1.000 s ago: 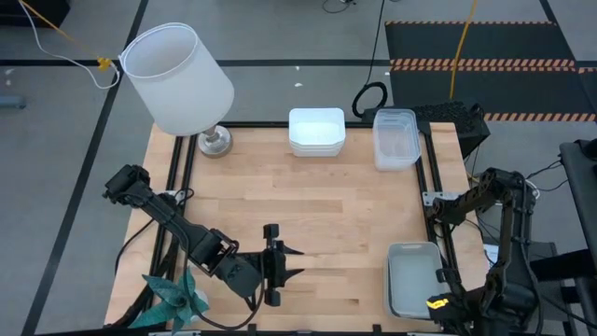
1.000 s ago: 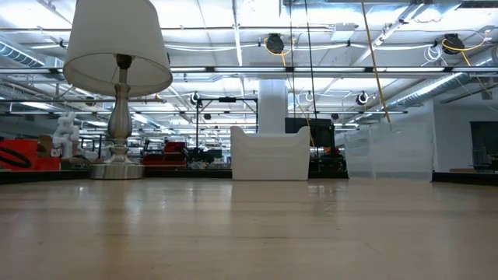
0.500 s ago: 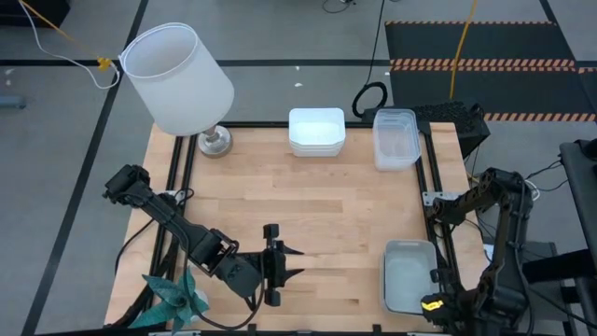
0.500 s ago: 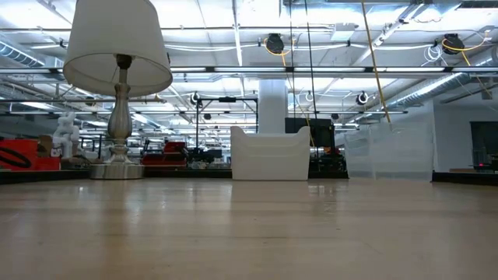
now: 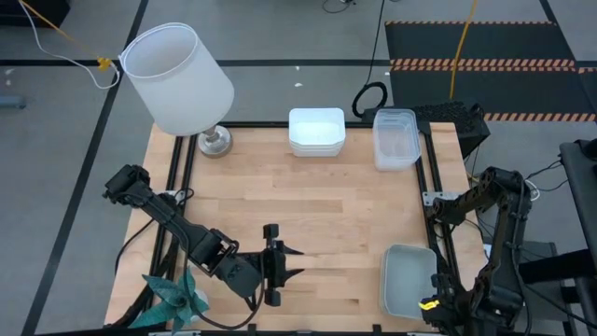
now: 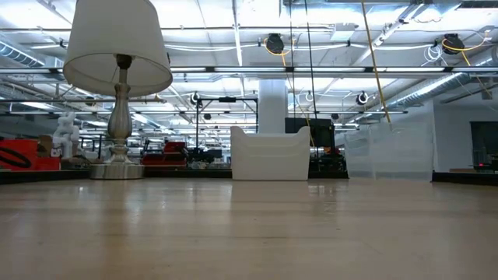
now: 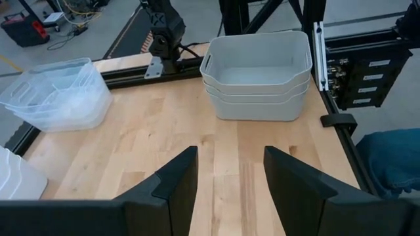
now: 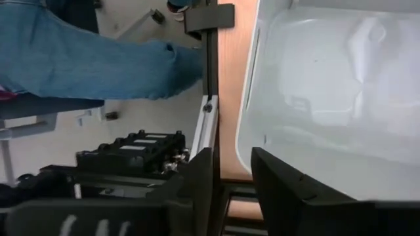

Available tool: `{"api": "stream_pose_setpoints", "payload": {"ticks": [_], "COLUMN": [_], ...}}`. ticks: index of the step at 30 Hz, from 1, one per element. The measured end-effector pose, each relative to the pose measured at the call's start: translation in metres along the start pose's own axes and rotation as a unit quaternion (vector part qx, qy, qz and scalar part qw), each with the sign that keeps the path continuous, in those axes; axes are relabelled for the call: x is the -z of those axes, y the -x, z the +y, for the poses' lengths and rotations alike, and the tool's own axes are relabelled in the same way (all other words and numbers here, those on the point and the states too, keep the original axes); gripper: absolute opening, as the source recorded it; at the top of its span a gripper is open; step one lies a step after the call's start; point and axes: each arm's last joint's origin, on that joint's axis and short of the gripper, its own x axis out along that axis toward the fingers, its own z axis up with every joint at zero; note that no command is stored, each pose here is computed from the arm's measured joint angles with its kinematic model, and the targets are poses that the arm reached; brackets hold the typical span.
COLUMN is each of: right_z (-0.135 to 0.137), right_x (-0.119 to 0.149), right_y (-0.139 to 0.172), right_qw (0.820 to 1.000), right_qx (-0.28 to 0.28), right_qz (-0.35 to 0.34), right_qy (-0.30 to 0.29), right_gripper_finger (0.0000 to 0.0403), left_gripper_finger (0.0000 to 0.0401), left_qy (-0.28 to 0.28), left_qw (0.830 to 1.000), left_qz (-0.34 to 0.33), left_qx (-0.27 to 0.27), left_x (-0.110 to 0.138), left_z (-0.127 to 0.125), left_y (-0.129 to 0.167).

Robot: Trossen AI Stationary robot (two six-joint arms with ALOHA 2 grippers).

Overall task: Stack baskets by color
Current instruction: Stack the left gray bin on the gray bins

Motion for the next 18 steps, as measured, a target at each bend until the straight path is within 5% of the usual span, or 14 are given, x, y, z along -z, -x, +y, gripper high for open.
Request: {"api": "stream_pose_setpoints", "payload": {"ticks": [9,14,18], "right_z": [-0.011,-0.023,-0.034], "right_x": [-0.004,-0.010,-0.012], "right_y": [0.025,0.041,0.039], "right_qw": [0.994,0.962,0.945], "right_qx": [-0.006,0.060,0.124], "right_qz": [-0.090,-0.228,-0.263], "right_qy": [0.069,0.139,0.151], "right_gripper_finger": [0.0103,0.0066,0.0018], "left_gripper_finger": [0.0175,0.0175,0.0175], "left_qy": [-0.008,-0.044,-0.072], "left_qw": [1.000,0.999,0.997], "left_qz": [0.000,-0.005,-0.004], "left_qx": [0.001,-0.003,-0.013], "left_x": [0.000,-0.002,-0.003], "left_z": [0.000,0.003,0.010], "left_y": [0.000,-0.003,-0.007]}}
